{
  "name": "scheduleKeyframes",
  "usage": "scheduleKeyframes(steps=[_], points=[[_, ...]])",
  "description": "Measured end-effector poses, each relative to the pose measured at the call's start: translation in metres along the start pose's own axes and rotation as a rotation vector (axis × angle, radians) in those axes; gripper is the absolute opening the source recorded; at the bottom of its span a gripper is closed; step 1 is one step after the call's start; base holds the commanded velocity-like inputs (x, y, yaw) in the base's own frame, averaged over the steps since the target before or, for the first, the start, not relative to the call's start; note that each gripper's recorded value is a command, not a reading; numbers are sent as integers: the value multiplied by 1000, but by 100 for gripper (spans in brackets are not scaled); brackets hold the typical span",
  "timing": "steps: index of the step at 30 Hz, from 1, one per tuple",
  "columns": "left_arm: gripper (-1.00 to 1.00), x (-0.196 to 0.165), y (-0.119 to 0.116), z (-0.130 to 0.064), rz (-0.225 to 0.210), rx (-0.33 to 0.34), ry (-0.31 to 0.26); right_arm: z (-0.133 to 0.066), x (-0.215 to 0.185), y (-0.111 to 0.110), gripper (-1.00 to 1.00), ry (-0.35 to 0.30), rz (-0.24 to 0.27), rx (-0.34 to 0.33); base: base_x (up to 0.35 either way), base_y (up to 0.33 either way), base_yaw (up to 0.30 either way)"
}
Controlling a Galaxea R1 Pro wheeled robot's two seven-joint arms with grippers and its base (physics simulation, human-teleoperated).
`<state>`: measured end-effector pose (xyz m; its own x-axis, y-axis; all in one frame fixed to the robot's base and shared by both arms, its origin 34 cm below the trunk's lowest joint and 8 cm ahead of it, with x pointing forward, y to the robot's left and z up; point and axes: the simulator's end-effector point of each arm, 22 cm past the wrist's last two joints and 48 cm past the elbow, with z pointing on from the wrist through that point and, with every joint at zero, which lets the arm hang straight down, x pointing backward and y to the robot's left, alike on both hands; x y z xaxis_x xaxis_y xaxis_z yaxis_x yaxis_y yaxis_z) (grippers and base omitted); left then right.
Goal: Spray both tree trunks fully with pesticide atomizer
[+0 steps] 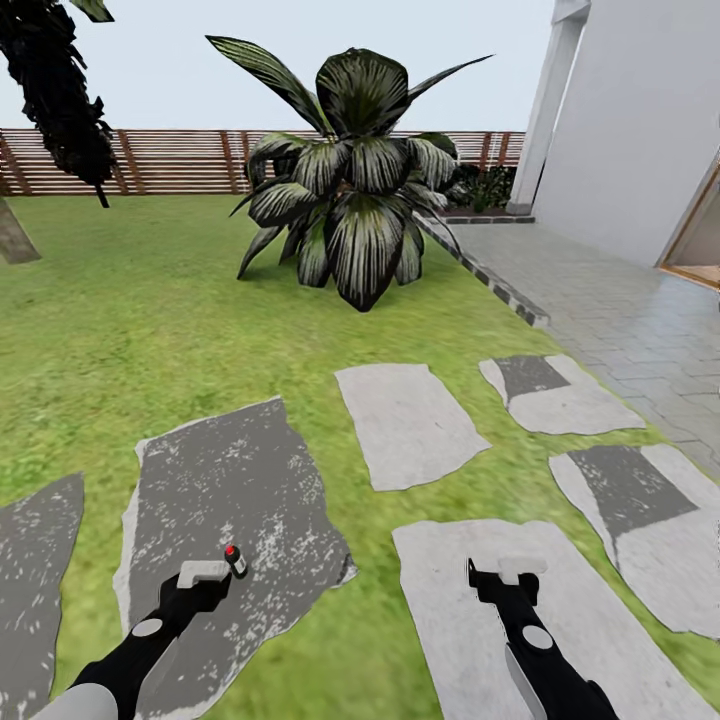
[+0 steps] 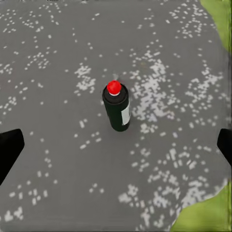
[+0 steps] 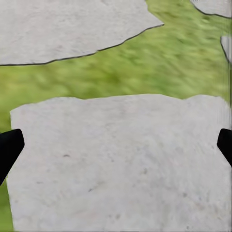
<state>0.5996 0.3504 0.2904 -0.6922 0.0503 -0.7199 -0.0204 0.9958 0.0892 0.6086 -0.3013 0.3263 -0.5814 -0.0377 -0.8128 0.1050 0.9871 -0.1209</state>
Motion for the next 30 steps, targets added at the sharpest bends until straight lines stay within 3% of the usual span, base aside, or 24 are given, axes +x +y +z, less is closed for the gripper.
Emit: scheduleKeyframes(steps=[6, 22, 30], points=[[100, 0, 0, 0, -4, 0, -2, 0, 0, 0, 100, 0, 0, 0, 1, -84, 2], [100, 21, -4, 23, 8, 2, -45, 15, 47, 3, 100, 22, -2, 2, 0, -2, 0], [100, 45, -6, 32, 15, 6, -1, 20, 73, 5, 100, 66, -7, 1, 0, 0, 0]])
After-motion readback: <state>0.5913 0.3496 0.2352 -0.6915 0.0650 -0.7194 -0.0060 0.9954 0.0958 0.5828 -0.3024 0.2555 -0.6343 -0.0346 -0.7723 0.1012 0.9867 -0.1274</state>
